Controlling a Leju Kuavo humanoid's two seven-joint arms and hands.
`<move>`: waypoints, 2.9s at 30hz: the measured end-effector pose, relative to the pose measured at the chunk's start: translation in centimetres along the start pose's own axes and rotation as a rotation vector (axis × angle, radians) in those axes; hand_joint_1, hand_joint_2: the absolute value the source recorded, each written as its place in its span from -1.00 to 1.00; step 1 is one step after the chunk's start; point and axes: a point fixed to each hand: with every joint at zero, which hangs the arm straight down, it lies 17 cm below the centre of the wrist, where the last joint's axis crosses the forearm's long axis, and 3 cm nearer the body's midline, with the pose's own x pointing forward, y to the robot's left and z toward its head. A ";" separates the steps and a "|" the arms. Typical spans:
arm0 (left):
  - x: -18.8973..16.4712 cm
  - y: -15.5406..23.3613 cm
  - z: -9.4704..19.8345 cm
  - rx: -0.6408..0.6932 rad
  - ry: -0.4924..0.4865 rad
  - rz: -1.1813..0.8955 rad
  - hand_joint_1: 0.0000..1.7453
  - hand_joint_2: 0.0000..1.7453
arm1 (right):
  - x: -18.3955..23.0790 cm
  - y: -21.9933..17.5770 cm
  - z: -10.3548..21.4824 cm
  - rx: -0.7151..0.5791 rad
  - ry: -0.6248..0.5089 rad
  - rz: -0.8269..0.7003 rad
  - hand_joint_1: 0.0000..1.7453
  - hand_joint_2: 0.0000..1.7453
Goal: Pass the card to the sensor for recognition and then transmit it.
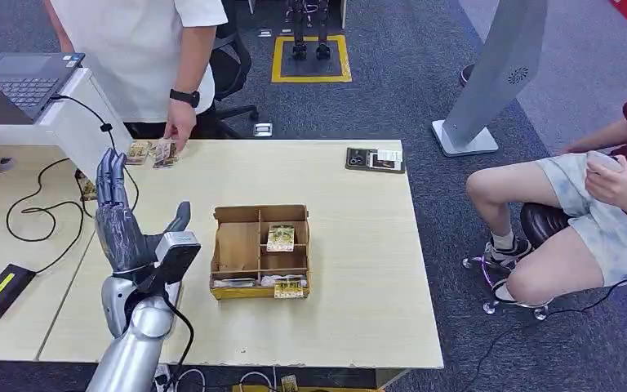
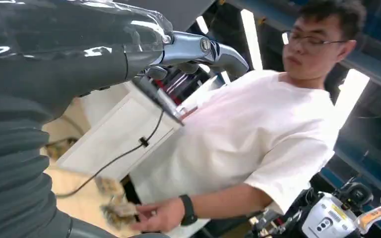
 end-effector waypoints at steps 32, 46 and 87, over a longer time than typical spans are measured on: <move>4.7 -6.1 17.3 -0.550 -0.327 -0.148 -1.00 1.00 | -2.6 -2.9 -0.3 -0.050 0.025 0.003 -1.00 1.00; 5.4 -9.0 17.6 -0.613 -0.367 -0.209 -1.00 1.00 | -2.2 -3.1 -0.3 -0.059 0.014 0.028 -1.00 1.00; 2.7 -16.7 12.6 -0.729 -0.288 -0.406 -1.00 1.00 | -0.8 -2.1 -0.4 -0.035 -0.001 0.073 -1.00 1.00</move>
